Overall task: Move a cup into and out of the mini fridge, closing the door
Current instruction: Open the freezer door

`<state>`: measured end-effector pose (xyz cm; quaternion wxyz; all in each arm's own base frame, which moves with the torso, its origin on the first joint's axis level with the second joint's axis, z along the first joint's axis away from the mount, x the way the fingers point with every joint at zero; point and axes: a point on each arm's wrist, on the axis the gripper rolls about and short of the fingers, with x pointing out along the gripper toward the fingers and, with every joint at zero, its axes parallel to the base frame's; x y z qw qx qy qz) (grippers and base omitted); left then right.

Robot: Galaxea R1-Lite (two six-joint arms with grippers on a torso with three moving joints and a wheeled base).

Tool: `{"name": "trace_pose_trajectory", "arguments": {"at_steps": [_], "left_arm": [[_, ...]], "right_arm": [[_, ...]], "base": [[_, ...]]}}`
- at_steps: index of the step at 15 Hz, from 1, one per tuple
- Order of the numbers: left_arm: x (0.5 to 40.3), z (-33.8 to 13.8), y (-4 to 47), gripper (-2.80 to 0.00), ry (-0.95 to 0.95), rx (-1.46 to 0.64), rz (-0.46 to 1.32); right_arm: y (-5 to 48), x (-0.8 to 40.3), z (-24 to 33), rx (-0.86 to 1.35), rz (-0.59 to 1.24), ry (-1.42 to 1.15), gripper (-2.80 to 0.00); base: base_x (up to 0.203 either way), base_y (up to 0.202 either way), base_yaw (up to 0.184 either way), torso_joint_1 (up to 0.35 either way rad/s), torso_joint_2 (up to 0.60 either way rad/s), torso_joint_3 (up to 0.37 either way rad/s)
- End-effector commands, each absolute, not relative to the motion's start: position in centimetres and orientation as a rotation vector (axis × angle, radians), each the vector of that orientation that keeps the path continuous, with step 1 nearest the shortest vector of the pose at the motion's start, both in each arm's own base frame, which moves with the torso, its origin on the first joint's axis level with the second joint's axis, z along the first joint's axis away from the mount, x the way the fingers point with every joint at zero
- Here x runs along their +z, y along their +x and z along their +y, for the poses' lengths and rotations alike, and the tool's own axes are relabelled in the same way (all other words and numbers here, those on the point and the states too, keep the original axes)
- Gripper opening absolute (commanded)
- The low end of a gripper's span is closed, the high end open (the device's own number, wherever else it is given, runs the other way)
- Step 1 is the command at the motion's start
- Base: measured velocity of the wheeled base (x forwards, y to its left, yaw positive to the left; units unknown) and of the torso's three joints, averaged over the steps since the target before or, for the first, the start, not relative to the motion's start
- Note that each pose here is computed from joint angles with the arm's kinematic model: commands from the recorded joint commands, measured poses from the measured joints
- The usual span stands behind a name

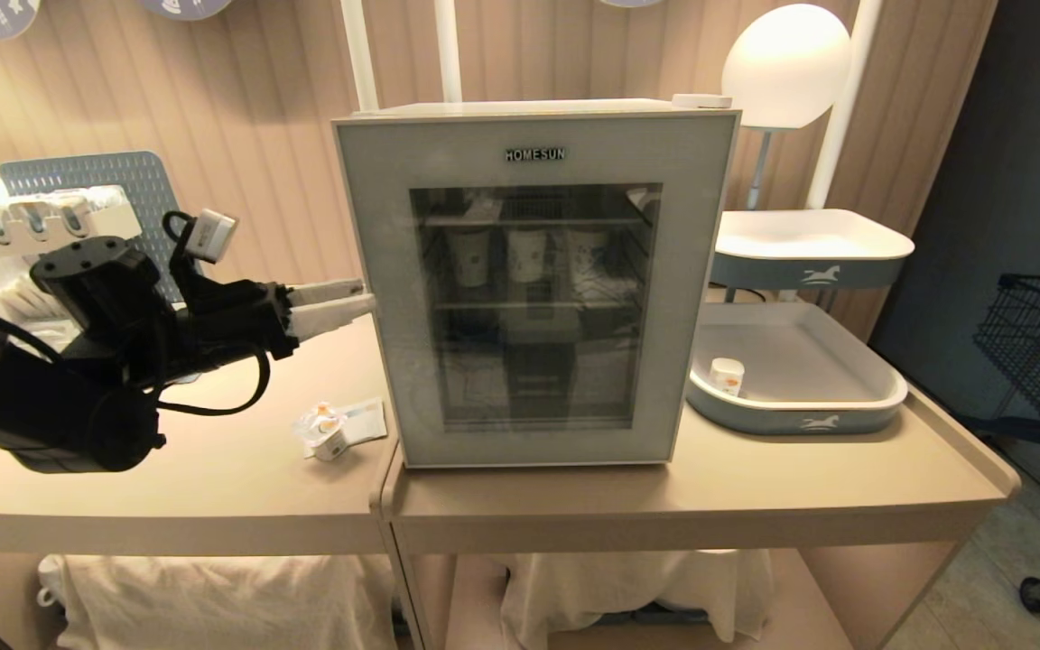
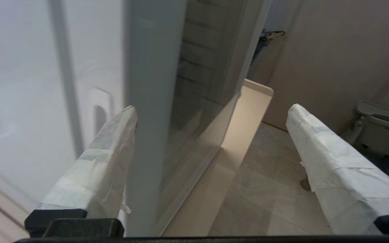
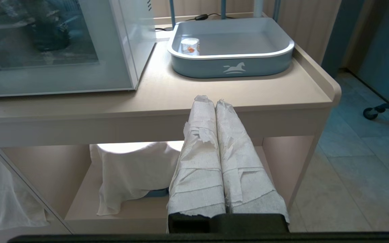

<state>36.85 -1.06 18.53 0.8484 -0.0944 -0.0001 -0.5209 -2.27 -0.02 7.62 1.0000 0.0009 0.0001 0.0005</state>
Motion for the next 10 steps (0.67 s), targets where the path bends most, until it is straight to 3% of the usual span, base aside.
{"name": "trace_pose_trajectory", "arguments": {"at_steps": [1, 10], "left_arm": [[17.4, -1.7, 37.2, 0.0, -0.212, -1.117, 0.024], [14.8, -1.5, 37.5, 0.0, -0.203, -1.072, 0.048]], "right_arm": [[-2.3, 7.6, 0.0, 0.002, 0.002, 0.002, -2.8], [-2.3, 7.6, 0.0, 0.002, 0.002, 0.002, -2.8]], "base": [[0.0, 0.0, 0.0, 0.0, 0.0, 0.0], [0.0, 0.0, 0.0, 0.0, 0.0, 0.0]]}}
